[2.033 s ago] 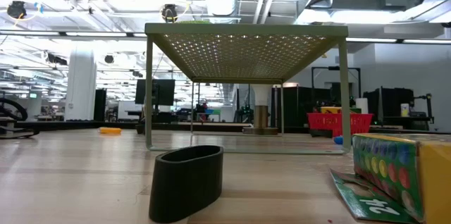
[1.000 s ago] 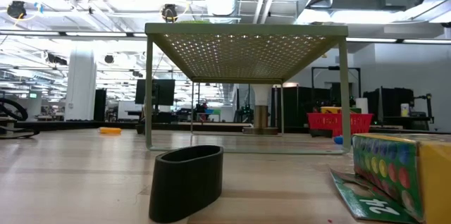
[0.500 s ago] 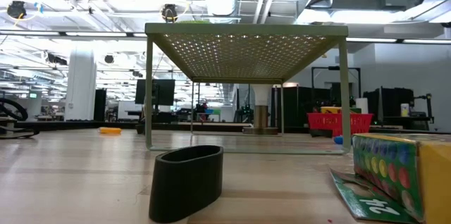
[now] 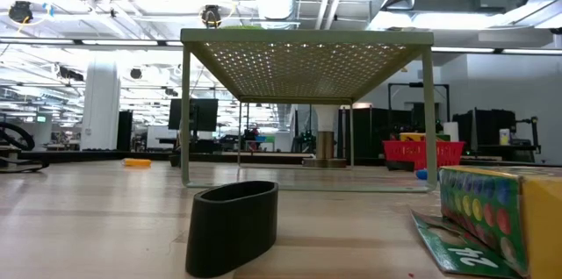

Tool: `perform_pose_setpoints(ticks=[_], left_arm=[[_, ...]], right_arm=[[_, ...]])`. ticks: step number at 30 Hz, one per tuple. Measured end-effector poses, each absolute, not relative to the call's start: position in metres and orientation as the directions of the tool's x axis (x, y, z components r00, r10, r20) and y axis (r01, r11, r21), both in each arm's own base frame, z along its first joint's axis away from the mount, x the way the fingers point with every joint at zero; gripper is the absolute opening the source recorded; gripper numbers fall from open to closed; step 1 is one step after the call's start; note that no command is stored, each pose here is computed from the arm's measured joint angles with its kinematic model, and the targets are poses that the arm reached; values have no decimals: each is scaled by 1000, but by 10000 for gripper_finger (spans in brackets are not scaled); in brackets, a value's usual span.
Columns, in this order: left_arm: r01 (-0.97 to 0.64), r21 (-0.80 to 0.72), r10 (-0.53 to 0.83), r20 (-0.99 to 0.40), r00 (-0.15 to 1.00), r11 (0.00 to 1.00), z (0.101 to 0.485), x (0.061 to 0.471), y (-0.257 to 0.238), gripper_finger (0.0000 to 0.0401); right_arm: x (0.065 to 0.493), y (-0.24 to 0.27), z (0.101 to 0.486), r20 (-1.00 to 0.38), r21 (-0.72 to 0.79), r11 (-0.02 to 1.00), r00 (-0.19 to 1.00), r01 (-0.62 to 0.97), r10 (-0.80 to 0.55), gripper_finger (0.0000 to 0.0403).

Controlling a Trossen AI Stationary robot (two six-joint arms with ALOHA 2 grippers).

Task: Pick & Place Office Desk Supplies
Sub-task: Put the yellow crayon box into the red bin

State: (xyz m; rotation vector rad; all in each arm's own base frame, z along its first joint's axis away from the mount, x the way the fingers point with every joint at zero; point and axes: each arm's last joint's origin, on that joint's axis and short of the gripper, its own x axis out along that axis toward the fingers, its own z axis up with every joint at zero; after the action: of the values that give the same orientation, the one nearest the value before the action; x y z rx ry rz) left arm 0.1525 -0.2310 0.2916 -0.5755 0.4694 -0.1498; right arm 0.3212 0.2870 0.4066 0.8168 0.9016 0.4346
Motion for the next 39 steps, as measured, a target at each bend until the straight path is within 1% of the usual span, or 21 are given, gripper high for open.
perform_pose_setpoints(ticks=[5,8,11,14,17,21,25,28,31,34,36,39], left_arm=[[7,-556,-265,-385,884,831,292,152,-231,84],[7,-557,-265,-384,884,831,292,152,-231,84],[4,-562,-265,-384,884,827,292,152,-231,84],[2,-563,-265,-384,884,826,292,152,-231,84],[-3,-561,-255,-381,889,828,292,153,-231,84],[-15,-552,-235,-378,896,834,292,156,-228,84],[-16,-533,-220,-376,900,846,292,159,-226,84],[-16,-528,-217,-376,901,849,292,159,-226,84],[-19,-524,-211,-374,903,851,292,159,-226,84],[-19,-524,-210,-374,904,852,292,159,-226,84],[-19,-524,-210,-373,904,852,292,159,-226,84],[-24,-519,-200,-372,906,854,292,159,-225,84]], right_arm=[[326,304,379,-594,676,731,518,-93,615,400],[324,312,358,-684,590,806,502,-46,529,400],[315,316,336,-802,440,895,477,65,360,400],[301,307,328,-876,265,942,459,208,145,400],[289,299,328,-877,117,945,479,305,-46,400],[285,289,325,-865,33,904,465,427,-188,400],[289,284,318,-869,47,853,443,519,-222,400],[292,287,315,-866,95,840,461,534,-195,400],[292,296,318,-847,148,855,510,497,-150,400],[289,302,318,-841,160,871,526,465,-126,400],[287,304,318,-847,152,884,520,441,-114,400],[282,309,317,-858,107,929,506,353,-93,400]])
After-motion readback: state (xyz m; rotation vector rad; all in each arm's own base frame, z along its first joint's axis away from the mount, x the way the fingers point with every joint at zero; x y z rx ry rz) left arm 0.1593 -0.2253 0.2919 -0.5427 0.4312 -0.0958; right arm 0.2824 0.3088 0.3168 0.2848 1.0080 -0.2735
